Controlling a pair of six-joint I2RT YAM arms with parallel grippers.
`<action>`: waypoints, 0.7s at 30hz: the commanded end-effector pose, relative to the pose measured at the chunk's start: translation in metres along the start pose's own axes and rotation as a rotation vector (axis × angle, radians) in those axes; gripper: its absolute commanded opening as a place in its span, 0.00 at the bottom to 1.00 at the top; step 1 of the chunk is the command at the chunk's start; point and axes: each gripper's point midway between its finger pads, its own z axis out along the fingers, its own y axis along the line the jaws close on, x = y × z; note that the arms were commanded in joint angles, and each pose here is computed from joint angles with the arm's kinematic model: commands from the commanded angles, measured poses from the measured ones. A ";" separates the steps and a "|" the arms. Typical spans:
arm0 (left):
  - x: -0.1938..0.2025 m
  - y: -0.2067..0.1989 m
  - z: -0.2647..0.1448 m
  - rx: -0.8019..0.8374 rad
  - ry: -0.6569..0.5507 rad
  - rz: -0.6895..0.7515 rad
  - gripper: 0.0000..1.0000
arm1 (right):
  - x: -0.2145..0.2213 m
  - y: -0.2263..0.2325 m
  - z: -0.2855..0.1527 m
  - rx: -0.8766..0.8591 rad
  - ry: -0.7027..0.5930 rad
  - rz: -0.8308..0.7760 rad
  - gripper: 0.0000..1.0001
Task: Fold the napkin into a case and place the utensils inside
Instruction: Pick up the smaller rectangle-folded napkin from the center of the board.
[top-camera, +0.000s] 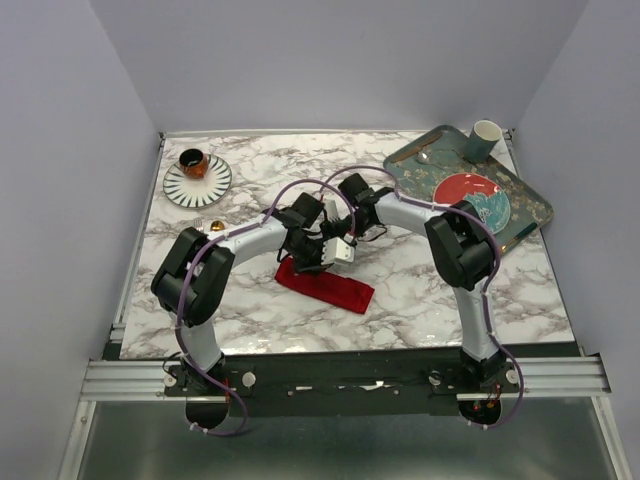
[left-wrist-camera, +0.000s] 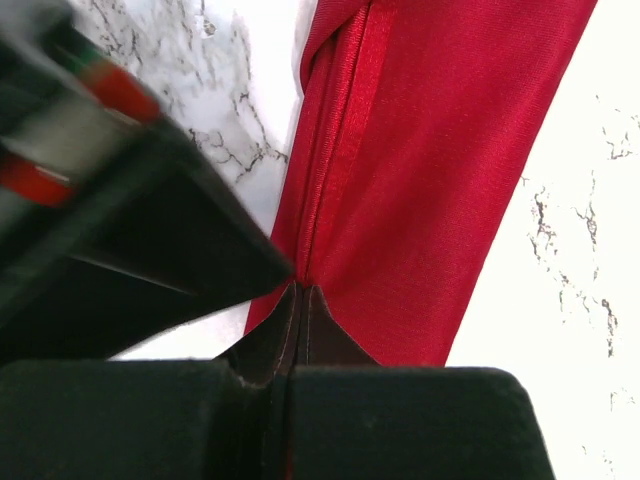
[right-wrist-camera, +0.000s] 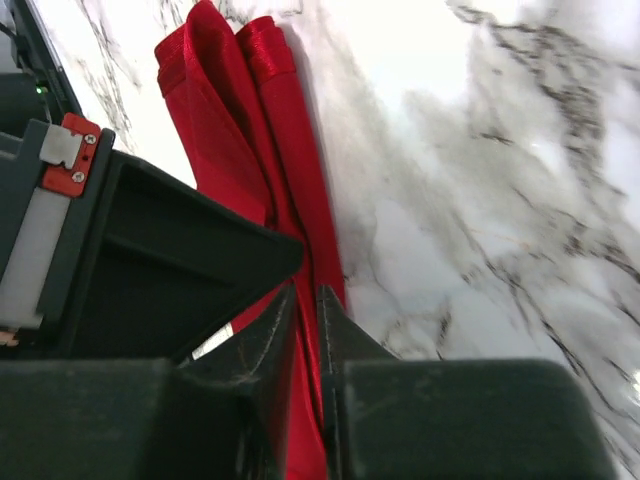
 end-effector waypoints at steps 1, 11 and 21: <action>0.004 0.003 0.003 -0.016 0.017 0.014 0.00 | 0.003 -0.001 -0.023 -0.001 0.014 0.035 0.31; -0.001 0.008 0.001 -0.031 0.012 0.017 0.00 | 0.033 0.000 -0.022 -0.033 0.083 0.079 0.49; -0.001 0.009 0.001 -0.037 0.009 0.010 0.00 | 0.034 -0.013 -0.004 0.000 0.110 0.083 0.51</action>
